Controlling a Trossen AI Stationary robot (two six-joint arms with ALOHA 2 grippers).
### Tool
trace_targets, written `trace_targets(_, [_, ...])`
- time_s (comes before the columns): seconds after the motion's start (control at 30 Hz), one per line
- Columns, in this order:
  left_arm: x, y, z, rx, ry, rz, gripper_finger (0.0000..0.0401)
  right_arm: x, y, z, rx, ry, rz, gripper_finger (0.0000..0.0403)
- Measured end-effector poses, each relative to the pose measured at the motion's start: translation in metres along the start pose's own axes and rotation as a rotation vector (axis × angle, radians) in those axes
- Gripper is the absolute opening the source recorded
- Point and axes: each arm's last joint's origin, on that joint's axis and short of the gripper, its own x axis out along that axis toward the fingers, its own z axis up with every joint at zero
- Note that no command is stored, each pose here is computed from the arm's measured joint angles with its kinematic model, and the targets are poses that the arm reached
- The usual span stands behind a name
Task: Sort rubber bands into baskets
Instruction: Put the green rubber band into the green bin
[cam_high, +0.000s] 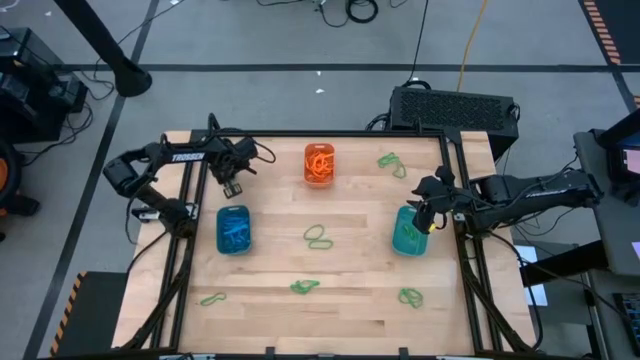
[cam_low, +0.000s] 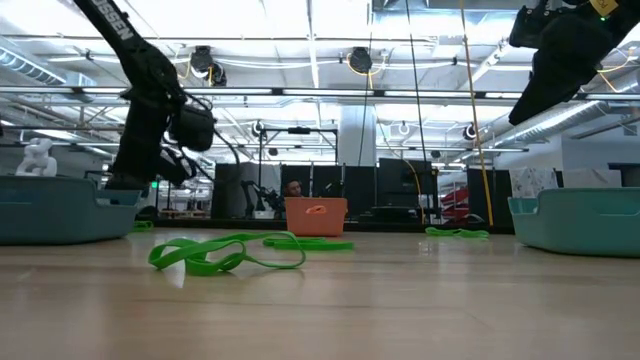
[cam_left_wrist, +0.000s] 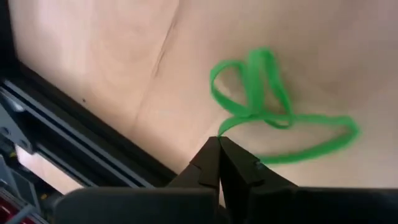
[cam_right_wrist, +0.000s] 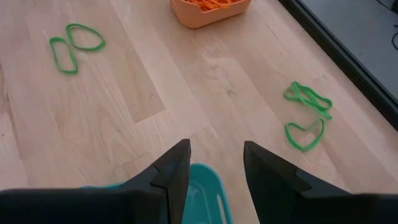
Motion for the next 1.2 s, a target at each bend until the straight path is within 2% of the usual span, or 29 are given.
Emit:
trace_targets(0.27, [-0.039, -0.003, -0.011, -0.008, -0.099, -0.012, 0.0002, 0.0, 0.0, 0.0, -0.005, -0.004, -0.002, 0.0141])
trace_targets(0.47, [-0.073, -0.008, -0.014, -0.007, -0.284, -0.141, 0.0001, 0.0, 0.001, 0.003, -0.011, -0.033, 0.006, 0.0141])
trace_targets(0.7, [-0.099, -0.029, 0.001, 0.08, -0.575, -0.35, 0.0001, 0.0, 0.002, 0.004, -0.009, -0.038, 0.009, 0.0141])
trace_targets(0.83, [-0.109, -0.042, 0.006, 0.123, -0.663, -0.375, 0.0001, 0.0, 0.002, 0.004, -0.008, -0.038, 0.009, 0.0141])
trace_targets(0.93, [-0.108, -0.044, 0.004, 0.087, -0.627, -0.272, 0.0001, 0.0, 0.001, 0.004, -0.007, -0.038, 0.009, 0.0141])
trace_targets(1.03, [-0.101, -0.04, -0.002, 0.046, -0.532, -0.181, 0.0003, 0.0, 0.002, 0.004, -0.005, -0.038, 0.009, 0.0141])
trace_targets(1.2, [-0.077, -0.038, -0.003, -0.003, -0.415, -0.171, 0.0037, 0.0, 0.002, 0.004, -0.005, -0.036, 0.013, 0.0141])
